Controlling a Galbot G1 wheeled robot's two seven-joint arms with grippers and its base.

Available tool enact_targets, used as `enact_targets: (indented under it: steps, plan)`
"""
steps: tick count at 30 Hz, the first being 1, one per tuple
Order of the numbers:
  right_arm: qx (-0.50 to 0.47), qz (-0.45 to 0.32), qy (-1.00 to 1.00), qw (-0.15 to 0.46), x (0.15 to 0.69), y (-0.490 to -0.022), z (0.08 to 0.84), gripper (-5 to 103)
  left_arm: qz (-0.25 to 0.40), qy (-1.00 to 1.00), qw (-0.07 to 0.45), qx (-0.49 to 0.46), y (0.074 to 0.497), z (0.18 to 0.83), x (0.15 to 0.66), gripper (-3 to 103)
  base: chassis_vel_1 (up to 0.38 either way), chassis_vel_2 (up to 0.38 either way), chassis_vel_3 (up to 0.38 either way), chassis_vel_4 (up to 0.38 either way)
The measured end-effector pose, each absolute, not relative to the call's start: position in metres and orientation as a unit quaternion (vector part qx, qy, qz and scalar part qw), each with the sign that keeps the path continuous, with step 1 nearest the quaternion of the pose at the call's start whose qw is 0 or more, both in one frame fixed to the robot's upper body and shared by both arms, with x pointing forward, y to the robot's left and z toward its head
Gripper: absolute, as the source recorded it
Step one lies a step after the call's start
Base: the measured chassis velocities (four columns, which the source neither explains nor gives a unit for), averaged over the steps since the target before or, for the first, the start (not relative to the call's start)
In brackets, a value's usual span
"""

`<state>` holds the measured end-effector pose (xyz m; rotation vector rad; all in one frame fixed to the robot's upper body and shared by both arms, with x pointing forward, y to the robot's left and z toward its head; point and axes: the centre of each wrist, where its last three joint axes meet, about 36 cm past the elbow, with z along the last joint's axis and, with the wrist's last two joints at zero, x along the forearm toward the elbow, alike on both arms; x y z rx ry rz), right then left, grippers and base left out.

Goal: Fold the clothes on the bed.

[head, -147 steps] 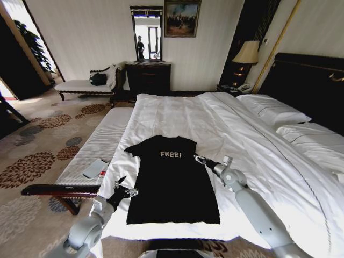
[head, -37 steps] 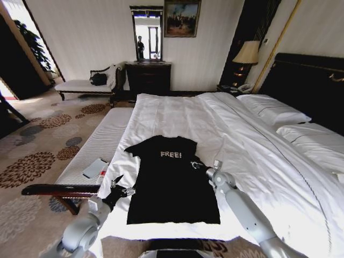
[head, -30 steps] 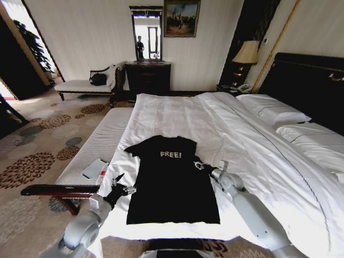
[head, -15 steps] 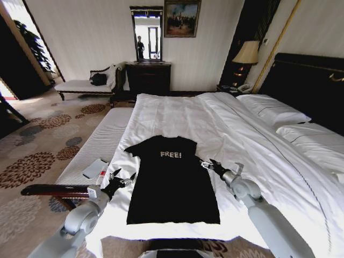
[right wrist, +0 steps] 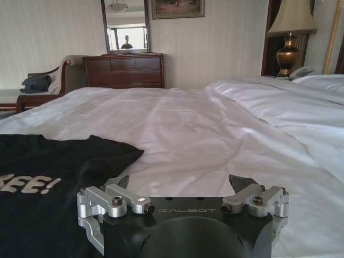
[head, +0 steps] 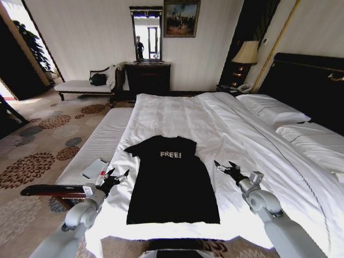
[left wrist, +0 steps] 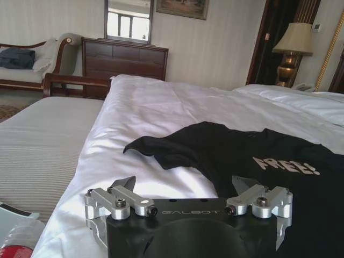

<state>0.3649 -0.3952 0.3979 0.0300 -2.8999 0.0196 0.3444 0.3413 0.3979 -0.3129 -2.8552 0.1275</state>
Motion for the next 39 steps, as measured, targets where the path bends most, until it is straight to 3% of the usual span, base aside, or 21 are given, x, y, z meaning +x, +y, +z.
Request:
enact_targets:
  steps: [5, 14, 32, 39]
  plan:
    - [-0.016, 0.043, -0.994, 0.102, 0.357, -0.405, 0.388, 100, -0.008, -0.987, 0.114, -0.117, 0.335, 0.398, 0.335, 100, 0.000, 0.000, 0.000, 0.000]
    - [-0.049, 0.095, -0.993, 0.049, 0.357, -0.424, 0.374, 100, -0.030, -0.989, 0.082, -0.118, 0.331, 0.400, 0.335, 100, 0.000, 0.000, 0.000, 0.000]
    - [-0.063, 0.071, -0.995, -0.006, 0.341, -0.418, 0.394, 100, -0.056, -0.992, 0.014, -0.116, 0.328, 0.427, 0.330, 100, 0.000, 0.000, 0.000, 0.000]
    - [-0.057, 0.076, -0.995, -0.009, 0.334, -0.416, 0.397, 100, -0.052, -0.993, 0.010, -0.103, 0.332, 0.425, 0.328, 100, 0.000, 0.000, 0.000, 0.000]
